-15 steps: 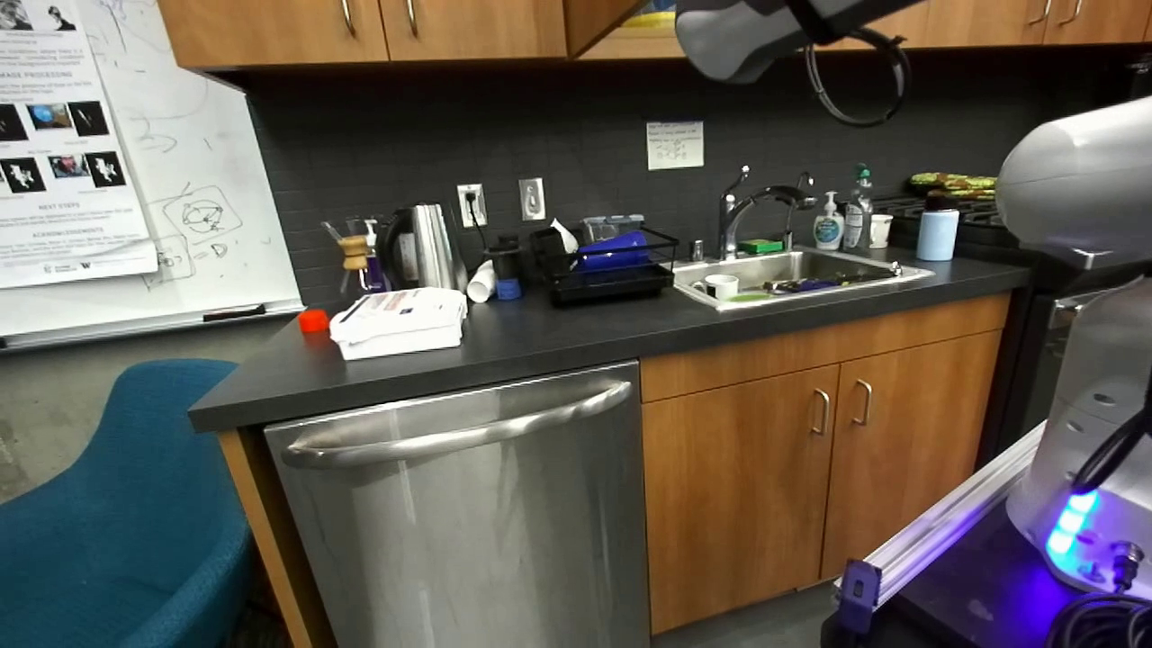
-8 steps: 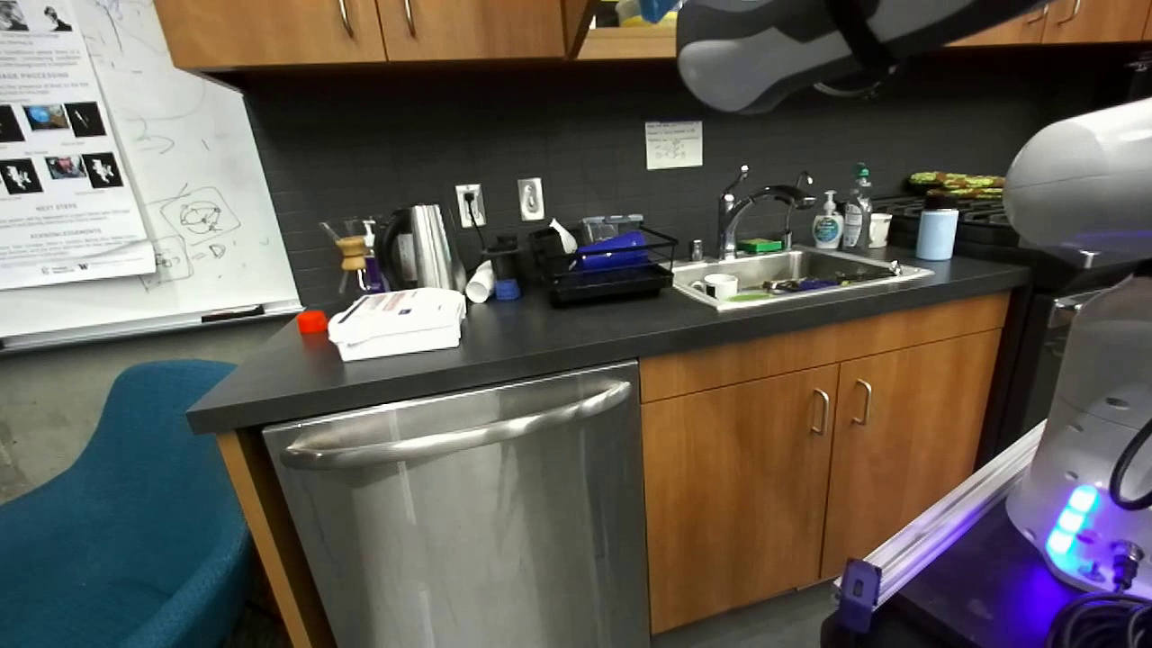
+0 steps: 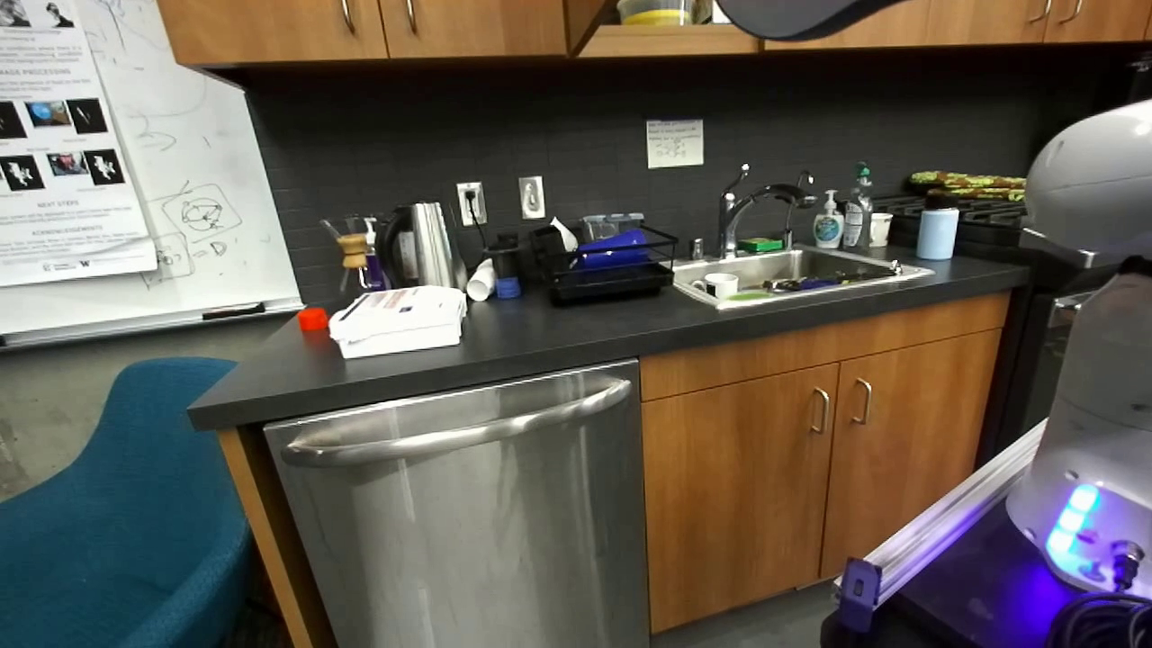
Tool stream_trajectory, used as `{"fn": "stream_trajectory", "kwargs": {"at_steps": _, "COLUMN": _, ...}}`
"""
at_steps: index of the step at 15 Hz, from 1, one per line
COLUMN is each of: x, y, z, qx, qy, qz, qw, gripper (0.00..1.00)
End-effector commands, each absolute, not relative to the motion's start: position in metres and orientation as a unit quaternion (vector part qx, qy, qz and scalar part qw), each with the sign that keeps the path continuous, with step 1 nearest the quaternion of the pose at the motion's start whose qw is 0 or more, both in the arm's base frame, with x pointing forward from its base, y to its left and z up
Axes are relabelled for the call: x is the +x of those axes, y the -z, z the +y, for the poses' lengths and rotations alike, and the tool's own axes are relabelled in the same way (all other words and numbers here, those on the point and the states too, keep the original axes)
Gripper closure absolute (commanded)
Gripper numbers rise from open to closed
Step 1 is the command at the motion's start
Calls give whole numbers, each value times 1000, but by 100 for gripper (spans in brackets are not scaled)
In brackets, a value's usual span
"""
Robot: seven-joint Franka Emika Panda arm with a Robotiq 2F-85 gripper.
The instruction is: Open the third cupboard door from the left
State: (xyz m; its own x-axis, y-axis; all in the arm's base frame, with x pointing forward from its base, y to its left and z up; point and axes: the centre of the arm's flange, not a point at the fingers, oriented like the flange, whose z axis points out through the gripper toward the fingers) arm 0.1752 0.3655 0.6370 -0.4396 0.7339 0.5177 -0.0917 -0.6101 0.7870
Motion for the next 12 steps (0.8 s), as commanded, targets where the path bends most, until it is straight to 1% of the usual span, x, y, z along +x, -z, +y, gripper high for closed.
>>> {"fn": "stream_trajectory", "kwargs": {"at_steps": 1, "x": 212, "y": -664, "z": 306, "qx": 434, "qy": -790, "qz": 349, "qw": 255, "gripper": 0}}
{"fn": "stream_trajectory", "kwargs": {"at_steps": 4, "x": 207, "y": -704, "z": 272, "qx": 475, "qy": -807, "qz": 241, "qw": 255, "gripper": 0}}
{"fn": "stream_trajectory", "kwargs": {"at_steps": 7, "x": 237, "y": -746, "z": 216, "qx": 514, "qy": -801, "qz": 150, "qw": 269, "gripper": 0}}
{"fn": "stream_trajectory", "kwargs": {"at_steps": 12, "x": 291, "y": -798, "z": 92, "qx": 567, "qy": -777, "qz": -9, "qw": 274, "gripper": 0}}
